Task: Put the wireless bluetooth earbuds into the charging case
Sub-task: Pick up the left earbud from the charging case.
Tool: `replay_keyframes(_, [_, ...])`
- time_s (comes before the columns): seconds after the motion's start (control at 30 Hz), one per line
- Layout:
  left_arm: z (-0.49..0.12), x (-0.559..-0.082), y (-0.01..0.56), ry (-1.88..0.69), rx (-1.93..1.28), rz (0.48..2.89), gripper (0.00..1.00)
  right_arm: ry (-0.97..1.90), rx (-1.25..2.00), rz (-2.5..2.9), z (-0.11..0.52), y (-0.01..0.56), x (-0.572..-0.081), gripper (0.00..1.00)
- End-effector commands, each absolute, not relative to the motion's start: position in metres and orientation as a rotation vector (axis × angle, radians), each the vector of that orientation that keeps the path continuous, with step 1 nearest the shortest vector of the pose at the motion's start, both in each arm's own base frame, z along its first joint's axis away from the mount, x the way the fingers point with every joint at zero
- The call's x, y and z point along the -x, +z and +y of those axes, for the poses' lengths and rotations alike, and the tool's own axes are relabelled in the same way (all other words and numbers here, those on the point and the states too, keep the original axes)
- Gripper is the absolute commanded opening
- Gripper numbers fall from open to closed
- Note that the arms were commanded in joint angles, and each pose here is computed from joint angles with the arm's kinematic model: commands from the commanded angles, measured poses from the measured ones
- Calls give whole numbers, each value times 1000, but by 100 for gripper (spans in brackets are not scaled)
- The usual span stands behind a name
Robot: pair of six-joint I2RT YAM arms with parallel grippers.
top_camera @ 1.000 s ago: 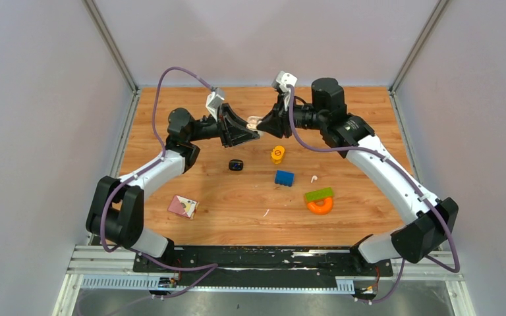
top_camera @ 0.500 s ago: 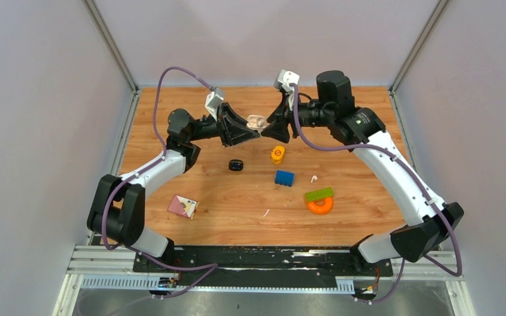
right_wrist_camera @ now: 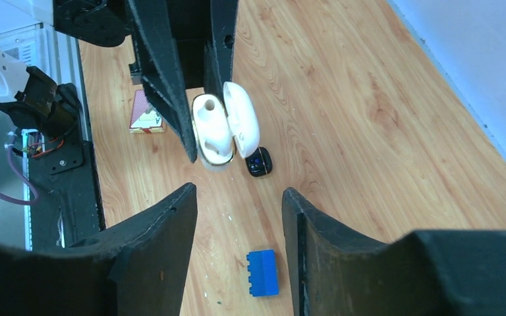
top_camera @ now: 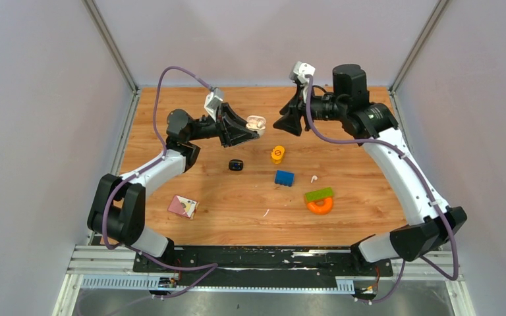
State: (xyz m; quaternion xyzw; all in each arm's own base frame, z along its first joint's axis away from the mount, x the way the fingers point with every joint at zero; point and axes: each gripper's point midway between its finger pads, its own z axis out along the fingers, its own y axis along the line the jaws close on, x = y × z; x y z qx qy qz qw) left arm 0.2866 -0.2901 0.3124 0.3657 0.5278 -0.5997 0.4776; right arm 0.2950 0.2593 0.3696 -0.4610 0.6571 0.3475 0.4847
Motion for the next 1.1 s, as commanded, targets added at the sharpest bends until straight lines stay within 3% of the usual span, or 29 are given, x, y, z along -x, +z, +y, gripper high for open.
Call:
replay_keyframes(0.0, [-288,-281,322,-1435,-944,1216,0,907,1116,1582,277,377,-306,52])
replay_keyframes(0.23, [-286,-278,322,-1423,-964,1200,0,969,1136,1561,295,378,-303,57])
replay_keyframes(0.47, [-287,-285,317,-1405,-925,1238,0,854,998,1670,283,388,-315,37])
replay_keyframes(0.57, [-287,-295,313,-1383,-870,1276,0,859,986,1739,283,380,-305,33])
replay_keyframes(0.67, [-286,-306,307,-1359,-798,1313,0,878,950,1803,286,372,-303,34])
replay_keyframes(0.8, [-285,-315,295,-1326,-751,1349,0,893,853,1880,294,360,-320,45])
replay_keyframes(1.07, [-283,-332,280,-1261,-701,1417,0,888,768,2003,314,336,-343,44])
